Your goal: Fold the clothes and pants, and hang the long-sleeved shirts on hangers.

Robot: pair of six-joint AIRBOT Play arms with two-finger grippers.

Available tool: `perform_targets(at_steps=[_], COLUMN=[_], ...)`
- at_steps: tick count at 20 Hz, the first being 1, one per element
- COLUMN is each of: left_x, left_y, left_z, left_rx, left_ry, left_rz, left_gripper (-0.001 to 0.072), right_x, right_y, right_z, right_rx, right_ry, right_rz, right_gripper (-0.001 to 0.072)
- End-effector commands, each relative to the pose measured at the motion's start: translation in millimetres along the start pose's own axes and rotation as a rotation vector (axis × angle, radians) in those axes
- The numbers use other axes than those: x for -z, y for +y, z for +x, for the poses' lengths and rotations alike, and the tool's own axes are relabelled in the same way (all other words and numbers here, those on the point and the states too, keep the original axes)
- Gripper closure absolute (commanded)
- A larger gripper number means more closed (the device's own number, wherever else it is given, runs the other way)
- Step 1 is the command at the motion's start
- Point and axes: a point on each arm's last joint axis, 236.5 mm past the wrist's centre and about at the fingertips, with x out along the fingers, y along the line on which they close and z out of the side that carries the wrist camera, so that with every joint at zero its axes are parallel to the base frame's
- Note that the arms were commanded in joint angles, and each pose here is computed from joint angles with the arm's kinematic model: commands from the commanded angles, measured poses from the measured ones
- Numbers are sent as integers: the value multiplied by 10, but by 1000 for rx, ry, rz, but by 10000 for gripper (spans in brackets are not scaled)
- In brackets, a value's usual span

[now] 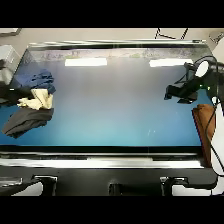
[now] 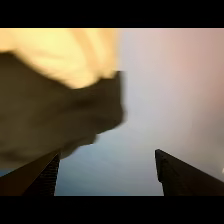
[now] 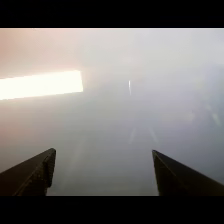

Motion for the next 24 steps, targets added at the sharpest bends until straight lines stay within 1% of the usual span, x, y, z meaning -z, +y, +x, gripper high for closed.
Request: perform_targets(at_steps=[1,4,7,11,14,15,16,17,19,21,23,24], left_x=[248,612,651,647,607,599,594,571,407,64,-203,-217], left_y=[850,1066,1090,1137,1201,1209,1211,1186,1009,737,255,-36], left_z=[33,433,820,1170,1272,1276,1273,1250,1084,620,-234,-705], left_rx=[-16,88,166,176,167,166,166,177,245,330,423,489], left_ry=[121,213,155,56,-3,-9,-11,-18,-74,-227,-441,-543], left_rz=[-352,-563,-700,-780,-805,-806,-806,-801,-741,-615,-423,-357], left_gripper=[-13,-13,-13,-13,-13,3,257,670,683,683,683,683], right_x=[-28,20,26,76,195,243,288,327,370,399,444,450], right_y=[98,152,188,252,306,326,340,345,341,337,355,390], right_z=[45,74,72,63,48,40,32,26,15,10,-39,-99], right_rx=[-41,-65,-81,-108,-132,-141,-147,-150,-148,-147,-155,-169], right_ry=[-4,22,24,45,96,116,135,152,169,182,193,184], right_rz=[-18,-36,-36,-32,-27,-27,-27,-29,-31,-32,-35,-38], right_gripper=[32,32,32,32,32,32,32,32,32,32,33,33])
